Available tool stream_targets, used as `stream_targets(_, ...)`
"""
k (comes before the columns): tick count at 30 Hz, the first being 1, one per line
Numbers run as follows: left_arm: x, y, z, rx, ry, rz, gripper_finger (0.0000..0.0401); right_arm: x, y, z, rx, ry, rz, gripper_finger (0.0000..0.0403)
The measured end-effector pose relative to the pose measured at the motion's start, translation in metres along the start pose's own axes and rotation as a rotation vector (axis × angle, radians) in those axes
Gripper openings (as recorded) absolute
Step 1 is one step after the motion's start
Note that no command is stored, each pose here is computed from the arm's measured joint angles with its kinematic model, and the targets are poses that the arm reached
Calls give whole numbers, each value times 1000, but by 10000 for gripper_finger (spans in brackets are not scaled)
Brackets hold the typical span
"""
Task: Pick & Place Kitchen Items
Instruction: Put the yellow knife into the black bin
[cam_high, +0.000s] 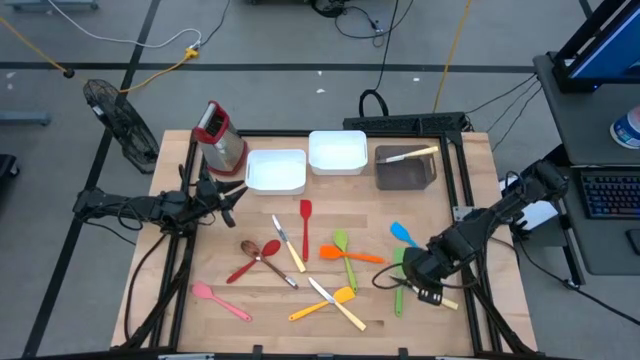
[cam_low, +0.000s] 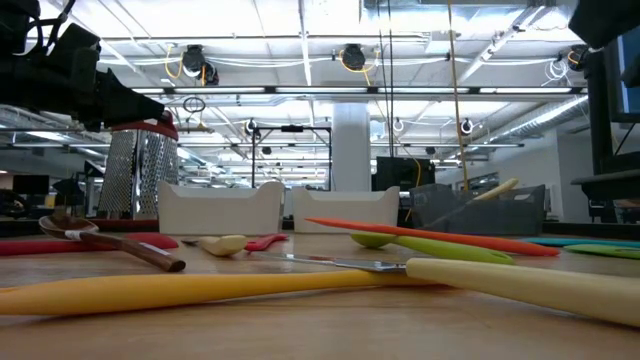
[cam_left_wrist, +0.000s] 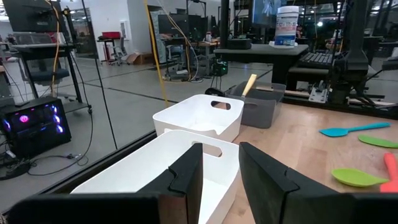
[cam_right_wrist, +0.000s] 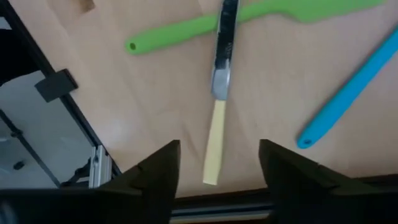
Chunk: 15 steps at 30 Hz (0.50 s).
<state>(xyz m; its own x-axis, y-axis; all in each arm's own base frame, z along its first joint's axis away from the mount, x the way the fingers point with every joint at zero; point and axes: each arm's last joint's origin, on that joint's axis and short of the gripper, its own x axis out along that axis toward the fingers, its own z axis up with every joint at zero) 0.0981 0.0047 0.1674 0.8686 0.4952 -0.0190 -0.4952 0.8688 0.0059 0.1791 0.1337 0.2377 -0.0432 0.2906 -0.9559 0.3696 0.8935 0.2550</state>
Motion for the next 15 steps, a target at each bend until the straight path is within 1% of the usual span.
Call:
stream_targets(3, 0, 0, 0, 0, 0, 0, 106, 9, 3, -6, 12, 2, 8, 239)
stream_targets(6, 0, 0, 0, -2, 0, 0, 106, 19, 5, -10, 32, 4, 27, 249)
stream_targets(10, 0, 0, 0, -2, 0, 0, 106, 36, 3, -18, 80, 51, 49, 250)
stream_targets(15, 0, 0, 0, -2, 0, 0, 106, 55, -5, -25, 163, 92, 40, 241)
